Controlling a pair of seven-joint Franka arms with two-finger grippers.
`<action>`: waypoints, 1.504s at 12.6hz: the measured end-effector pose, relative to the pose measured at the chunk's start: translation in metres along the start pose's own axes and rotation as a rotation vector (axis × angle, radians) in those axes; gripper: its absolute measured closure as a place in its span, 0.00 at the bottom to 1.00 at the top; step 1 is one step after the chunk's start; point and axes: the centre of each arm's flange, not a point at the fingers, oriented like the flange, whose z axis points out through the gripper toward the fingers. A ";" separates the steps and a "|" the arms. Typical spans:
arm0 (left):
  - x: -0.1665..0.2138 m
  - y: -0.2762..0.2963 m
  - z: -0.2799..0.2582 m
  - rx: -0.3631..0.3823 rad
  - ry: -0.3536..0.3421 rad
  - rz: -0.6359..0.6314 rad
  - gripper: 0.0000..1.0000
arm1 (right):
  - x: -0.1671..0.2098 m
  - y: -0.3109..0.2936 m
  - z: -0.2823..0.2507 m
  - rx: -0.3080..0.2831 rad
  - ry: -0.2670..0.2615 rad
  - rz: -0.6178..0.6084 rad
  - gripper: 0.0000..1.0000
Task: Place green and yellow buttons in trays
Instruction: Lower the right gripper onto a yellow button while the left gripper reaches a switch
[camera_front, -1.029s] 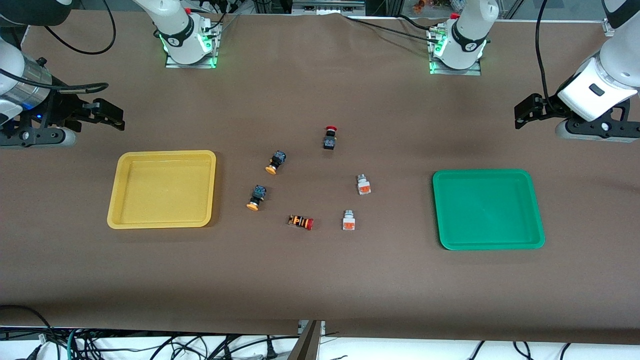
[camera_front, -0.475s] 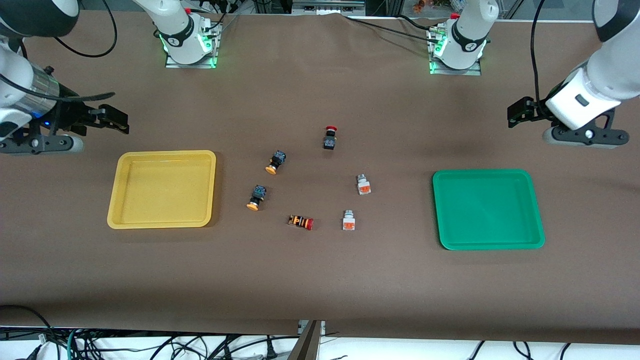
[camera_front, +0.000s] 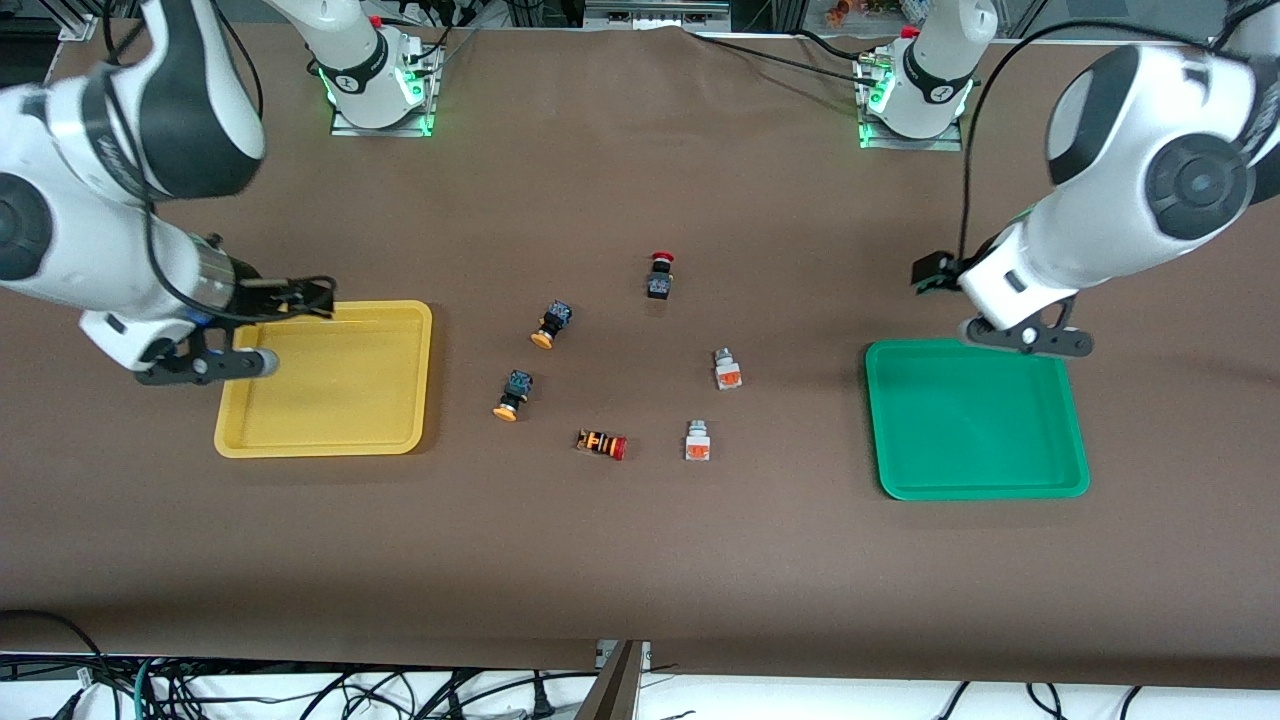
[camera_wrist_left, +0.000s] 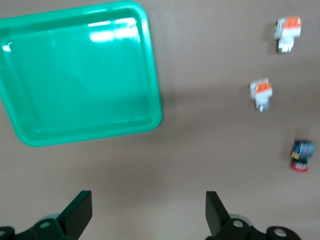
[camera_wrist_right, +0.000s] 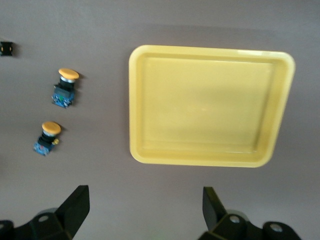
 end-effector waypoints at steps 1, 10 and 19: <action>0.012 0.014 0.020 -0.009 0.004 -0.013 0.00 | 0.005 -0.024 0.014 -0.005 -0.004 0.037 0.00; 0.066 0.113 0.198 -0.046 -0.021 -0.054 0.00 | -0.015 -0.204 0.162 0.009 -0.050 0.341 0.00; 0.060 0.180 0.278 -0.140 0.100 -0.193 0.00 | -0.048 -0.268 0.282 -0.002 -0.024 0.435 0.00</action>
